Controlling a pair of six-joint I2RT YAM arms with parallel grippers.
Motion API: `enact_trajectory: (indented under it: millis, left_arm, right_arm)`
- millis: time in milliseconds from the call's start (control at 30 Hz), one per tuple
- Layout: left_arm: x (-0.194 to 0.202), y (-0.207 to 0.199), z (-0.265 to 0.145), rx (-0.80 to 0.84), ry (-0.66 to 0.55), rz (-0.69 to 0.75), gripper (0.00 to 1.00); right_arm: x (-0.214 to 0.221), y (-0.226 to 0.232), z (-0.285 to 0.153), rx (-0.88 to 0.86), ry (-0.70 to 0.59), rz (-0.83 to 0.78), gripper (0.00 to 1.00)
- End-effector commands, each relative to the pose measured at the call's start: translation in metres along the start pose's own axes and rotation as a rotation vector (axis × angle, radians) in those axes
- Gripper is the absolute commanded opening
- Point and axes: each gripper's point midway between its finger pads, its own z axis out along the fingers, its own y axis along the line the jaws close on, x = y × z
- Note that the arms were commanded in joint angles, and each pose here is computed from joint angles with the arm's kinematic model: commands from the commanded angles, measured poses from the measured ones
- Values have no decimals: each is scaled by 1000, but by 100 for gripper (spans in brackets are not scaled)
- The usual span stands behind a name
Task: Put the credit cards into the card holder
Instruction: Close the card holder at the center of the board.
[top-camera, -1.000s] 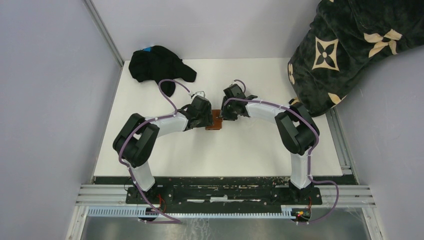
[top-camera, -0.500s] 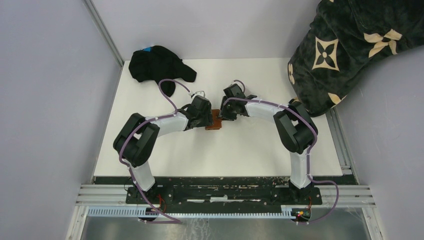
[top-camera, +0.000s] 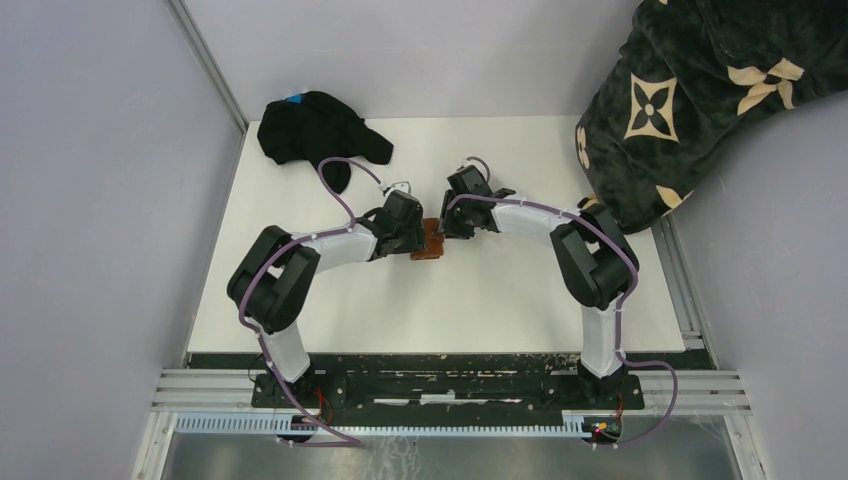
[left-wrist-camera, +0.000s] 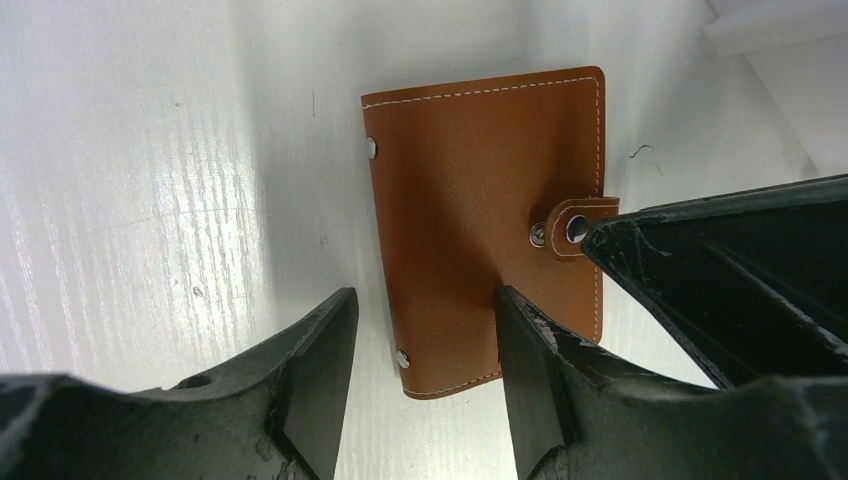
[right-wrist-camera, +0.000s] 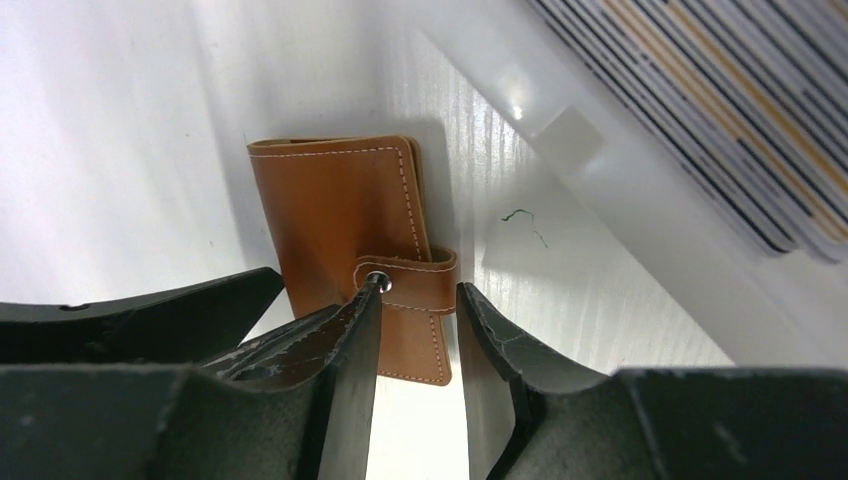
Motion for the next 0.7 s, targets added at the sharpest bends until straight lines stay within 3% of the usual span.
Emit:
enact_trajectory:
  millis: [0, 667]
  left_arm:
    - [50, 34, 5, -94, 161, 81, 60]
    - [67, 43, 0, -97, 198, 92, 59]
  right_arm:
    - [-25, 14, -26, -32, -95, -24, 40]
    - [-15, 0, -3, 14, -77, 34, 40]
